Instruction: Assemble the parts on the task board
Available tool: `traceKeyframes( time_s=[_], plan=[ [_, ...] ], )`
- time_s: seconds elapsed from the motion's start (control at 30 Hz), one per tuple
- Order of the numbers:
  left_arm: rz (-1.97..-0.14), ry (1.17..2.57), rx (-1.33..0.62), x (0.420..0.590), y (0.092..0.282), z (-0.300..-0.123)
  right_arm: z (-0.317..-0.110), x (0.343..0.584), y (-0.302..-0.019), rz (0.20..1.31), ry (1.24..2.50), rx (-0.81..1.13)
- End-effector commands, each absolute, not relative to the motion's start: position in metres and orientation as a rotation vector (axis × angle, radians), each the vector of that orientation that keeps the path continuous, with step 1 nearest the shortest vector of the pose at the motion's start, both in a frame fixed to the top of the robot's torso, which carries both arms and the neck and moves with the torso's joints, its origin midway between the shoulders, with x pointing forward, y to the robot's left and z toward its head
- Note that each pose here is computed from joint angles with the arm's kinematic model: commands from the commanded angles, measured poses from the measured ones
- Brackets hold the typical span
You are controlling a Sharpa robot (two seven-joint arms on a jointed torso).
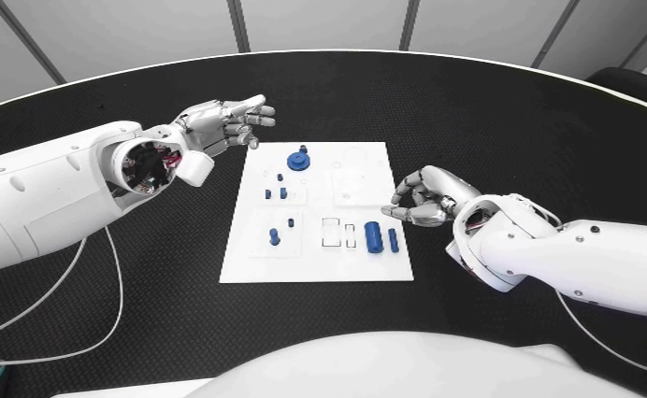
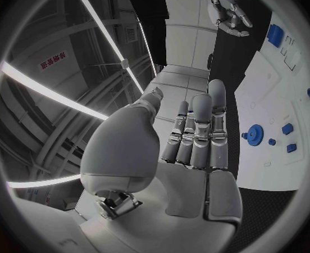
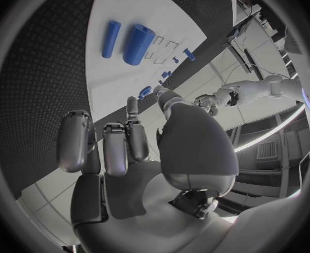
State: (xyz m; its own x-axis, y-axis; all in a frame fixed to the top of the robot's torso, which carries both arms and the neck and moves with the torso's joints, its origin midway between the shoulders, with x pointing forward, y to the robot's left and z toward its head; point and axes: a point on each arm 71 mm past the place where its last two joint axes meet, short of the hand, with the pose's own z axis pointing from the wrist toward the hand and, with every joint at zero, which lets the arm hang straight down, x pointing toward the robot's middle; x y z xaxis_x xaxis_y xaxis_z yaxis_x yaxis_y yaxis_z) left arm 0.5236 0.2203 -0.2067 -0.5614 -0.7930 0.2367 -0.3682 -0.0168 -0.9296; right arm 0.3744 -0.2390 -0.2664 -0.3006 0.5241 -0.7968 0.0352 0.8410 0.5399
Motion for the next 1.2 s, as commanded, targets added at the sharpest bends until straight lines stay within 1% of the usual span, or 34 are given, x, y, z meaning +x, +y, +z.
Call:
traceKeyframes(
  time_s=[0.03, 0.27, 0.67, 1.2],
  plan=[
    [-1.603, 1.903, -1.210, 0.523, 0.221, -0.207, -0.271, 0.374, -0.235, 0.504, 1.847, 0.424],
    [-1.604, 1.905, -1.209, 0.523, 0.220, -0.207, -0.281, 0.375, -0.228, 0.486, 1.903, 0.408],
    [-1.604, 1.908, -1.210, 0.522, 0.221, -0.207, -0.291, 0.372, -0.218, 0.475, 1.969, 0.375],
    [-1.603, 1.920, -1.210, 0.521, 0.221, -0.207, -0.298, 0.373, -0.215, 0.444, 2.008, 0.360]
  ],
)
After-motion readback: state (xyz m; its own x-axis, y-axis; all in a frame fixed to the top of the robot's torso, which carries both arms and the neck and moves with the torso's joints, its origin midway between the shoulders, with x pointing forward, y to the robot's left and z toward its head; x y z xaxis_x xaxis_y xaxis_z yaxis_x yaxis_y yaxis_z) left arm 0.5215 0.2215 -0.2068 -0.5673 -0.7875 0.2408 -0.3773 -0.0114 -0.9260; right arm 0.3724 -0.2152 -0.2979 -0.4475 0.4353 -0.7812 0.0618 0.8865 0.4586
